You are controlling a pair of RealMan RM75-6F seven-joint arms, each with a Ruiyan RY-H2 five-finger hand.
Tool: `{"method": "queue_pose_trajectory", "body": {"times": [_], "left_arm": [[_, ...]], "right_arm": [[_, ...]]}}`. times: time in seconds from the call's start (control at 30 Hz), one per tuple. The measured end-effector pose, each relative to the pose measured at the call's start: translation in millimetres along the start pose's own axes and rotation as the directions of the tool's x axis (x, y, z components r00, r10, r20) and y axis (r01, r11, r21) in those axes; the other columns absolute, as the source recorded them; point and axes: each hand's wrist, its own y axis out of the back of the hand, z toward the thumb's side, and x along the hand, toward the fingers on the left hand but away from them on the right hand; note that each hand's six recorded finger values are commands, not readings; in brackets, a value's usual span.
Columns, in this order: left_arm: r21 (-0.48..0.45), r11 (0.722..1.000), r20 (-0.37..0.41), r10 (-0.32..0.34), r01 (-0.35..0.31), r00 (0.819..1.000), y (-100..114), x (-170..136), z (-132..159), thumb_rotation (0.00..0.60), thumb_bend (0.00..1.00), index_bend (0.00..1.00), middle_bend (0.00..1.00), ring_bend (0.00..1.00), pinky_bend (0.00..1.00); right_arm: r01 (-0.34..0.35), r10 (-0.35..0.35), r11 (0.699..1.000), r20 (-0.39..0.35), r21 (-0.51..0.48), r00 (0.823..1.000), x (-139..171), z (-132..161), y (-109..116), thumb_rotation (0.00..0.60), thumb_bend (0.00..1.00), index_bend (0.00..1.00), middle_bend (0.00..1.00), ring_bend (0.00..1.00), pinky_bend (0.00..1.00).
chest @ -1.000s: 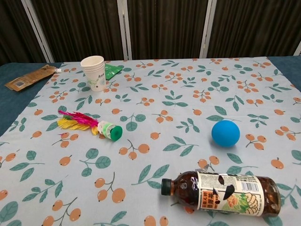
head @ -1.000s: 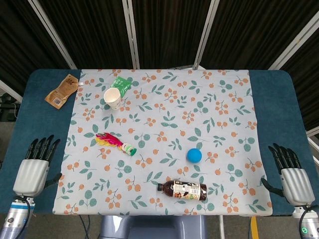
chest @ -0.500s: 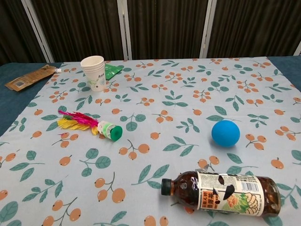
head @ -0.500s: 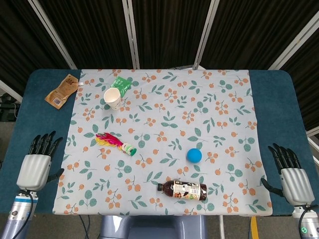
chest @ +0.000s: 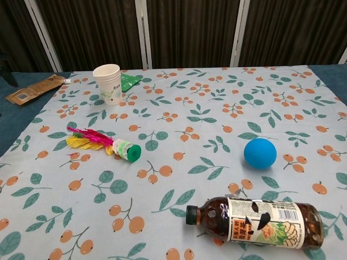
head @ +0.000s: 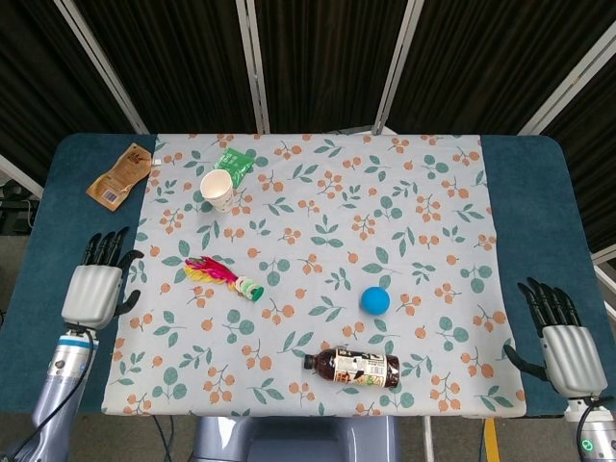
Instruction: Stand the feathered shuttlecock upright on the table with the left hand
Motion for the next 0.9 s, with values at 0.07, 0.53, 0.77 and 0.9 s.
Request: {"method": "queue_pose_trajectory", "body": {"times": [0.07,0.53,0.77,0.9], "left_arm": [[0.007,1.000,-0.002,-0.007,0.007,1.000,-7,12,3,0.600,0.41,0.36,0.00,0.00,0.00],[0.092,0.994,0.019,-0.051,0.049,0.999,-45,68,33,0.600,0.37,0.43,0.00,0.00,0.00],[0.135,0.988,0.020,-0.077,0.074,0.997,-64,73,35,0.600,0.34,0.47,0.00,0.00,0.00],[0.150,0.985,0.023,-0.086,0.082,0.996,-72,76,38,0.600,0.34,0.48,0.00,0.00,0.00]], "right_arm": [[0.000,0.000,1.000,0.000,-0.001,1.000,0,0,0,0.600,0.16,0.02,0.00,0.00,0.00],[-0.004,0.004,1.000,0.004,-0.009,1.000,0,-2,0,0.600,0.16,0.03,0.00,0.00,0.00],[-0.004,0.004,1.000,0.007,-0.011,1.000,-1,-2,0,0.600,0.16,0.03,0.00,0.00,0.00],[-0.004,0.004,1.000,0.010,-0.012,1.000,-1,-2,0,0.600,0.16,0.02,0.00,0.00,0.00]]}}
